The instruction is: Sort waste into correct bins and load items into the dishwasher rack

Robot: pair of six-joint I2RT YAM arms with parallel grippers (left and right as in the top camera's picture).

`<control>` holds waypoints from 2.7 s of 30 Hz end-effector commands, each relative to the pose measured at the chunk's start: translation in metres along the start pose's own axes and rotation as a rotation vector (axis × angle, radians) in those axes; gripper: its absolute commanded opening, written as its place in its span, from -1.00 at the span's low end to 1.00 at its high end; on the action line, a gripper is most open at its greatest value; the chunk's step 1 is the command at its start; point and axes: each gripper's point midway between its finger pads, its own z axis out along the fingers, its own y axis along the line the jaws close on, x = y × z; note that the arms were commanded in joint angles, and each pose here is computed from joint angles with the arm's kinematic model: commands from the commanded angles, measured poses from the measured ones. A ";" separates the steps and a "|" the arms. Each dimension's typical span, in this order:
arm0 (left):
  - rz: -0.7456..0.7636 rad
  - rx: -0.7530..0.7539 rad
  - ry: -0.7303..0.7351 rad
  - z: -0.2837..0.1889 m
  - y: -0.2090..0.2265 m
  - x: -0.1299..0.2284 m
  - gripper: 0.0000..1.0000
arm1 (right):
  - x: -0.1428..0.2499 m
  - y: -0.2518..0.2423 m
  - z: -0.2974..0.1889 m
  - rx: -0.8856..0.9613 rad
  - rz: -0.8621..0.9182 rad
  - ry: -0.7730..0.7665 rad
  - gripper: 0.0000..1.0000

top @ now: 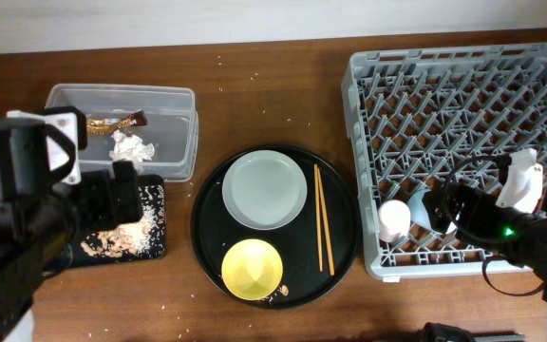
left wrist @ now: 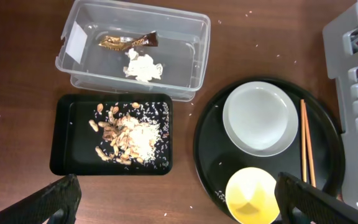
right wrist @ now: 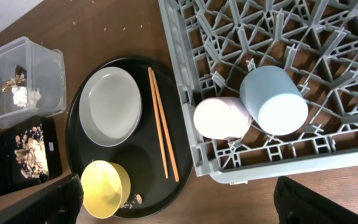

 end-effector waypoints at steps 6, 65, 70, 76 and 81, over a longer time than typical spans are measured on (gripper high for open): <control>0.014 0.008 -0.264 -0.052 0.008 0.000 0.99 | -0.001 0.000 -0.002 0.003 0.005 -0.010 0.97; 0.294 0.330 -0.824 0.183 -0.046 0.147 0.99 | -0.025 0.118 0.048 -0.244 -0.354 0.070 0.97; 0.294 0.330 -0.824 0.183 -0.046 0.147 0.99 | 0.030 0.141 0.059 -0.319 -0.436 0.260 0.66; 0.294 0.330 -0.824 0.183 -0.046 0.147 0.98 | 0.156 0.118 0.165 -0.003 -0.405 0.559 0.57; 0.294 0.330 -0.824 0.183 -0.046 0.147 0.99 | 0.203 0.095 0.234 0.108 -0.347 0.686 0.18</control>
